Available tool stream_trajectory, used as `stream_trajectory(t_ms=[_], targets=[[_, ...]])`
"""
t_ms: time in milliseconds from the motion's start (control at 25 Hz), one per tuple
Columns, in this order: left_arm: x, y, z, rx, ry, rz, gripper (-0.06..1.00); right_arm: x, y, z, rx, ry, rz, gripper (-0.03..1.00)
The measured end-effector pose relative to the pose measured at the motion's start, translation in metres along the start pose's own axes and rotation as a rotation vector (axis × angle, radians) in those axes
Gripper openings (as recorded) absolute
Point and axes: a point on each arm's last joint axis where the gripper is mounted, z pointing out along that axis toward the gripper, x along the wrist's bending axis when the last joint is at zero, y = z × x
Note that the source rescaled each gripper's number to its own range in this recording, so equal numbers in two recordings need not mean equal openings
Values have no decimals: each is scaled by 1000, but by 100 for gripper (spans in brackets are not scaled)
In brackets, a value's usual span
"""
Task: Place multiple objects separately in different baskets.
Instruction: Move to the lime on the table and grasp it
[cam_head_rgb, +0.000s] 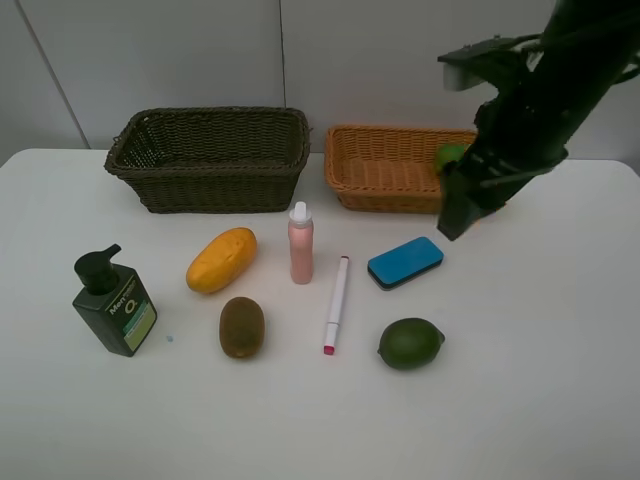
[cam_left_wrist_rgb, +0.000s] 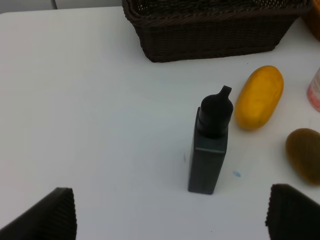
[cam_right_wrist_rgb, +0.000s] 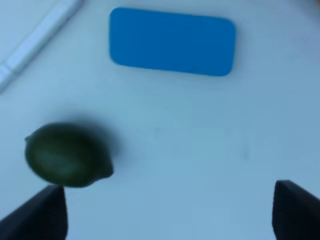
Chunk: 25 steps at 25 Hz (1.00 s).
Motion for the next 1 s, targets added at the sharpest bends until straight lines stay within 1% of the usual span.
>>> stream_trajectory(t_ms=[120,200,320,400,640,720,880,1000], targets=[[0,0,0,0,0,0,100,26,-15,12,-20,47,-89,99],[0,0,0,0,0,0,100,42,-23,25,-7,72,-143,99],[0,0,0,0,0,0,100,56,-37,45,28,86,-194,99],[0,0,0,0,0,0,100,63,-42,53,20,77,-235,99],[0,0,0,0,0,0,100,81,-49,70,-36,3,-481,99],[0,0,0,0,0,0,100,85,-49,72,-54,-11,-535,99],[0,0,0,0,0,0,100,89,-44,84,-50,-28,-592,99],[0,0,0,0,0,0,100,91,-42,100,-13,-21,-607,99]])
